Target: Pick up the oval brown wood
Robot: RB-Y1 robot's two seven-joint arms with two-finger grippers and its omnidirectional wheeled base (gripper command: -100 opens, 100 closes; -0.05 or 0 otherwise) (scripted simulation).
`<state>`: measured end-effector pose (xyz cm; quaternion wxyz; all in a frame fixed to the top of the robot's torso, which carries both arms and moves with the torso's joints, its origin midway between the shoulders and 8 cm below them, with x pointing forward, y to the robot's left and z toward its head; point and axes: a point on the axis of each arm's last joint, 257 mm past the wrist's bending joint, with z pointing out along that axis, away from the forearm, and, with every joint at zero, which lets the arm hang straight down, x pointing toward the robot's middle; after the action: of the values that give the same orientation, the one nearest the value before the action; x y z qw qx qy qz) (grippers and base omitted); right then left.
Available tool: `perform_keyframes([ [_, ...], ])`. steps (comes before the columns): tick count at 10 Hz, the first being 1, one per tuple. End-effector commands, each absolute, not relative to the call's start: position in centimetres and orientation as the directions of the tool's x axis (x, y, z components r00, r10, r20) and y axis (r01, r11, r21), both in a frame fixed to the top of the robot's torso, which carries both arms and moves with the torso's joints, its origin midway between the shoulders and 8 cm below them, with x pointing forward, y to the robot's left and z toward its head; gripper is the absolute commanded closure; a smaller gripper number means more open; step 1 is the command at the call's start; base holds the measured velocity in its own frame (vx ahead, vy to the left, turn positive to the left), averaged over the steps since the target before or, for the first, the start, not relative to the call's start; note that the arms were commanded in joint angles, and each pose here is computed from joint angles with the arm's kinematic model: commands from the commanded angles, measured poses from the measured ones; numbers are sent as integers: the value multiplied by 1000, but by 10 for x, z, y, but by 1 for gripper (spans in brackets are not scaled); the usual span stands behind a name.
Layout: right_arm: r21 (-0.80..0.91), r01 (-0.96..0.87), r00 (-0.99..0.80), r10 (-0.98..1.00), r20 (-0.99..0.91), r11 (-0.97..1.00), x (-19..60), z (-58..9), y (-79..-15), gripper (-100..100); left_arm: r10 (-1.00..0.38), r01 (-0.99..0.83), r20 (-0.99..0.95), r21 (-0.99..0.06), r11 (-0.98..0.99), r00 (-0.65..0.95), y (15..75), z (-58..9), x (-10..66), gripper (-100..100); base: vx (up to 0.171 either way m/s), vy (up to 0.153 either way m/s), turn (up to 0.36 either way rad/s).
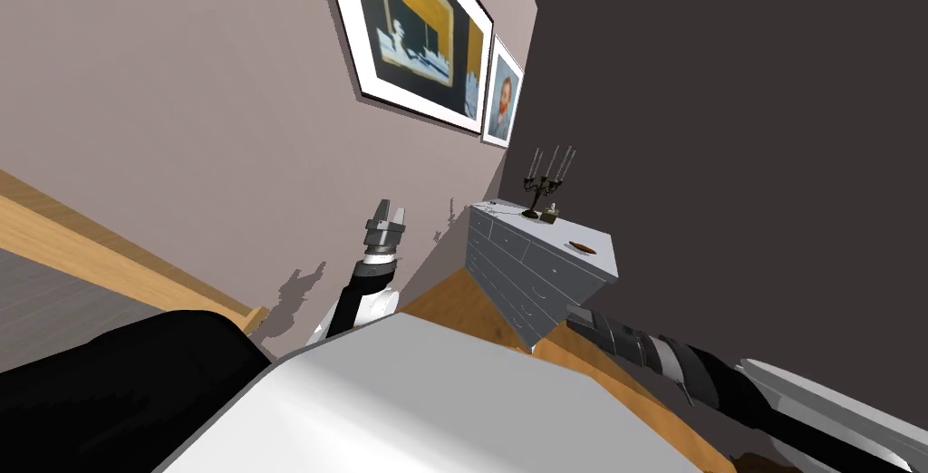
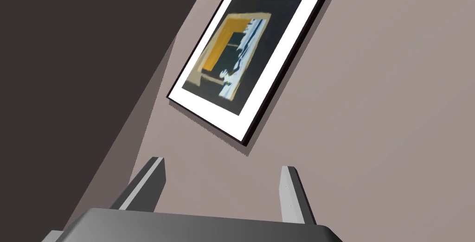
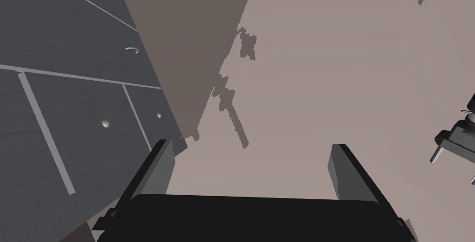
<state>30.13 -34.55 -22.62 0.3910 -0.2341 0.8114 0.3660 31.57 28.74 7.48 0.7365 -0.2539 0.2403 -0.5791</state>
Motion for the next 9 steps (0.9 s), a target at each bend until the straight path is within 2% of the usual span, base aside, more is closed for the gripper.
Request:
perform_keyframes([
  [1, 391, -669, -590, -131, -797, 631, 301, -224, -356, -100, -975, 731, -60, -652, 200, 214, 287, 75, 316, 0, 25, 20, -5],
  [7, 263, -677, -635, -366, -680, 687, 290, -217, -435, -100, -975, 731, -60, -652, 200, 214, 287, 75, 316, 0, 41, 29, 97],
  [9, 240, -684, -634, -398, -663, 689, 291, -210, -443, -100, -975, 731, -60, -652, 200, 214, 287, 75, 316, 0, 45, 15, 29],
])
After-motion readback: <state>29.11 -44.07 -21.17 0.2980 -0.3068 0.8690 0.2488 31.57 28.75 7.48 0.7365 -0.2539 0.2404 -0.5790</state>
